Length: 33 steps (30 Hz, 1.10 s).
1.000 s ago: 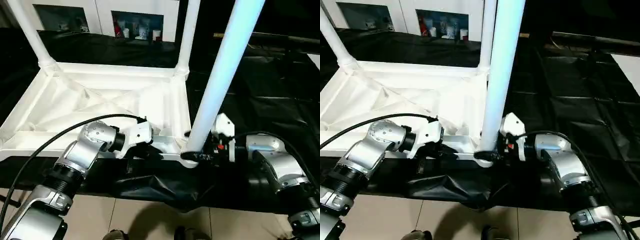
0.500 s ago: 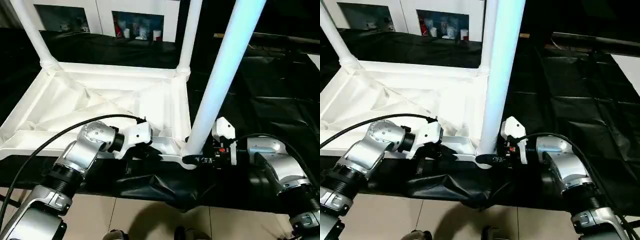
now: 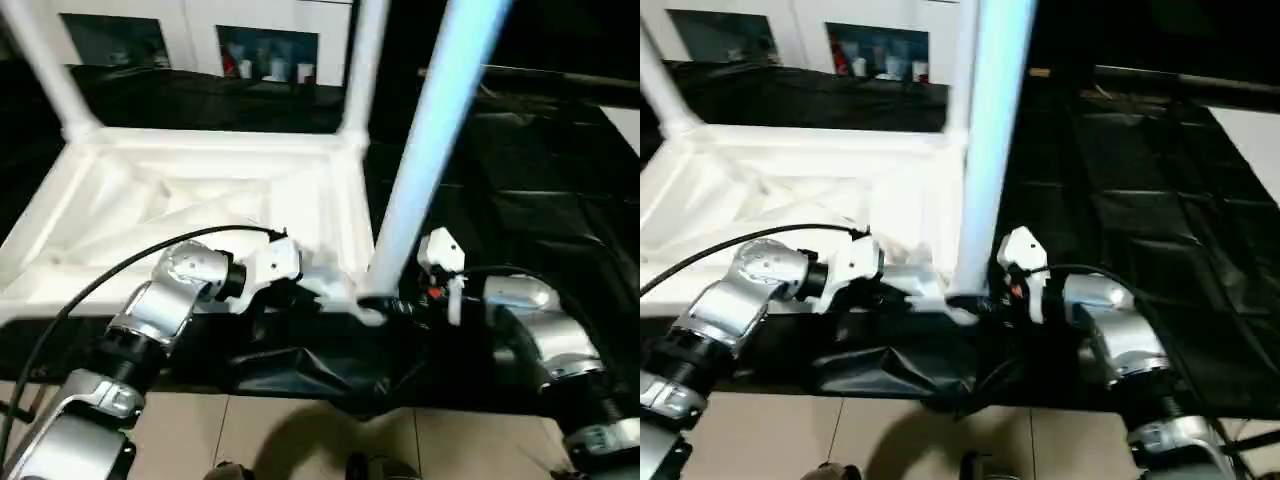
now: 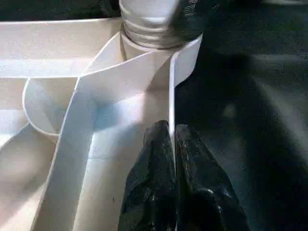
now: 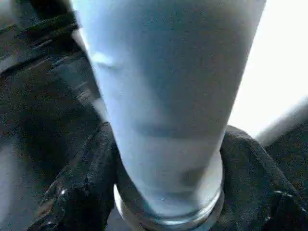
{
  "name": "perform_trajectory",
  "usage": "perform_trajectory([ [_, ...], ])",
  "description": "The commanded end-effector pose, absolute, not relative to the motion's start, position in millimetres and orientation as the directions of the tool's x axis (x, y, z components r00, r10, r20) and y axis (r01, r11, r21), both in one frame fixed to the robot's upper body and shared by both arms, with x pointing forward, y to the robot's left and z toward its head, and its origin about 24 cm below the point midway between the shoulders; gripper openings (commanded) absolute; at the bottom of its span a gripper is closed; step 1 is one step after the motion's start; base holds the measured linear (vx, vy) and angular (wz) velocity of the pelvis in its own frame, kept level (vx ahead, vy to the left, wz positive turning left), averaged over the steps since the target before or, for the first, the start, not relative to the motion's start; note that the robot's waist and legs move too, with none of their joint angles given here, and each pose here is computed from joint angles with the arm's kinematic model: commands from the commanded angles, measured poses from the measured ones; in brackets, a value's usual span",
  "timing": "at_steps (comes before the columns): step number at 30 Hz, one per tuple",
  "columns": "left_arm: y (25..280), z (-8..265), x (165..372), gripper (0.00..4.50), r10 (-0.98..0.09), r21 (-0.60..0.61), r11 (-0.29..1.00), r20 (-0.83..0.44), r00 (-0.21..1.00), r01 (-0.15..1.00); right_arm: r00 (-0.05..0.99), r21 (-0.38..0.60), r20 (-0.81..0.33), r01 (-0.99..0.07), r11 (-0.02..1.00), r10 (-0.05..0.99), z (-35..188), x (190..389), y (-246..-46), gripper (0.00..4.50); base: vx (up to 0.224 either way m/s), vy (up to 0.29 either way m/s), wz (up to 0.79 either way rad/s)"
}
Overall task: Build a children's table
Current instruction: Rotate leg to tighten
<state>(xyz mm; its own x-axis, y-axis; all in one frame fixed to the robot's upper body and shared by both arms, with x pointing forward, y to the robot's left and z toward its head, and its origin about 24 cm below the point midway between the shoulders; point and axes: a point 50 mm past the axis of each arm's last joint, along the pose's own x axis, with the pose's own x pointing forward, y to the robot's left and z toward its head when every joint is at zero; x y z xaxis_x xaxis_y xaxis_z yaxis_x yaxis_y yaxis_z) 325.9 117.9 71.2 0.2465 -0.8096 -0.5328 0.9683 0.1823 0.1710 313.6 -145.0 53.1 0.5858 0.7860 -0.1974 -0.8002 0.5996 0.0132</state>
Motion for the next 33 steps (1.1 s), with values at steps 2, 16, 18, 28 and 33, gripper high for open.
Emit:
perform_trajectory([
  [2,92.7,51.6,328.7,0.0,-0.785,0.133,0.301,-0.528,0.324,0.944,0.826,0.012,-0.222,-0.529,0.848,0.518,36.5,324.9,-144.8,2.64,0.0,0.0,0.0],
  [16,78.6,49.9,338.7,0.0,-0.733,0.213,0.33,-0.555,0.392,0.92,0.813,0.104,-0.093,-0.566,0.818,0.574,45.8,322.5,-98.6,3.2,0.0,0.0,0.0],
  [18,81.6,50.9,338.2,0.0,-0.738,0.216,0.317,-0.555,0.383,0.923,0.795,0.076,-0.091,-0.595,0.8,0.6,48.4,321.7,-104.1,3.34,0.0,0.0,0.0],
  [28,100.5,57.3,327.7,0.0,-0.807,0.135,0.199,-0.539,0.24,0.971,0.547,-0.011,-0.209,-0.83,0.558,0.81,67.4,314.0,-146.1,3.86,0.0,0.0,0.0],
  [33,106.7,63.3,312.3,0.0,-0.858,0.085,0.023,-0.51,0.064,0.996,0.378,-0.024,-0.293,-0.921,0.389,0.878,71.6,302.3,-161.7,3.86,0.0,0.0,0.0],
])
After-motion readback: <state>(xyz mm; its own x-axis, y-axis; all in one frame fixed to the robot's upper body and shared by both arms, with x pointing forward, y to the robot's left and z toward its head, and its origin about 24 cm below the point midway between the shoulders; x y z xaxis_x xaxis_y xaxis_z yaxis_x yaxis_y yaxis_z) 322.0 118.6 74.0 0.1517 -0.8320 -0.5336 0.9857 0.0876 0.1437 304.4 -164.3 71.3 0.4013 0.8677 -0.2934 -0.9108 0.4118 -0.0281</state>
